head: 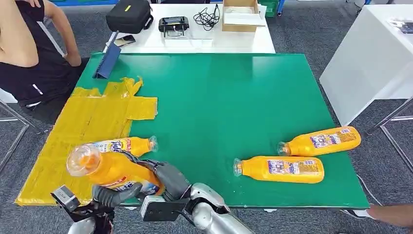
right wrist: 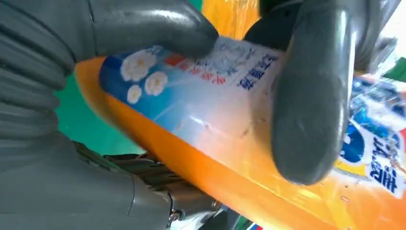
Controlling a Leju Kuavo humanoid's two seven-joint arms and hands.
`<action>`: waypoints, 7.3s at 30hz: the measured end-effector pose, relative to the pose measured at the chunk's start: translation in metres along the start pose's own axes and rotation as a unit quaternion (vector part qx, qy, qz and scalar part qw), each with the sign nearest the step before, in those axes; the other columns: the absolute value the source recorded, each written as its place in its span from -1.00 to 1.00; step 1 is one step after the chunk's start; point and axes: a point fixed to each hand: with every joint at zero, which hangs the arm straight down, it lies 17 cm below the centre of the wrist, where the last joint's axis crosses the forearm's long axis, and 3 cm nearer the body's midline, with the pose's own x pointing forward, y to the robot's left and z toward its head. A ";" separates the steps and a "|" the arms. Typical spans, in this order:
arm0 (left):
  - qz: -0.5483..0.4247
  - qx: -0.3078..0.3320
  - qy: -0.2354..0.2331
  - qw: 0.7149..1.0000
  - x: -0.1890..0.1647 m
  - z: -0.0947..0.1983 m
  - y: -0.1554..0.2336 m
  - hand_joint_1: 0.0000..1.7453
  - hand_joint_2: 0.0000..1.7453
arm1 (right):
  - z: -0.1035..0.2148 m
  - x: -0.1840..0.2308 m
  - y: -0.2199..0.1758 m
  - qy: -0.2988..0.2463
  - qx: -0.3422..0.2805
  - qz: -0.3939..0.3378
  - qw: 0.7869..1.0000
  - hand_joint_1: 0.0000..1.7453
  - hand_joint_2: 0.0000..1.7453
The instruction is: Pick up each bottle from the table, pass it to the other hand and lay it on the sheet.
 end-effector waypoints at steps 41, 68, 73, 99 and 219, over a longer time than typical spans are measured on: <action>-0.813 -0.101 0.150 0.554 -0.144 -0.057 0.215 -1.00 1.00 | 0.112 -0.001 -0.195 -0.029 -0.101 0.158 0.982 -1.00 1.00; -0.588 0.151 -0.010 0.794 -0.020 -0.075 0.196 -1.00 1.00 | 0.154 -0.057 -0.202 0.061 -0.050 0.208 0.975 -1.00 1.00; -0.364 0.220 -0.030 0.905 0.012 -0.078 0.213 -1.00 1.00 | 0.185 -0.085 -0.204 0.111 -0.037 0.258 0.959 -1.00 1.00; -0.295 0.197 -0.111 0.928 0.090 -0.049 0.174 -1.00 1.00 | 0.338 -0.169 -0.279 0.340 0.008 0.314 0.887 -1.00 1.00; 0.021 0.039 -0.065 0.997 0.032 -0.083 0.037 -1.00 1.00 | 0.086 -0.035 -0.215 0.008 -0.209 -0.081 0.975 1.00 1.00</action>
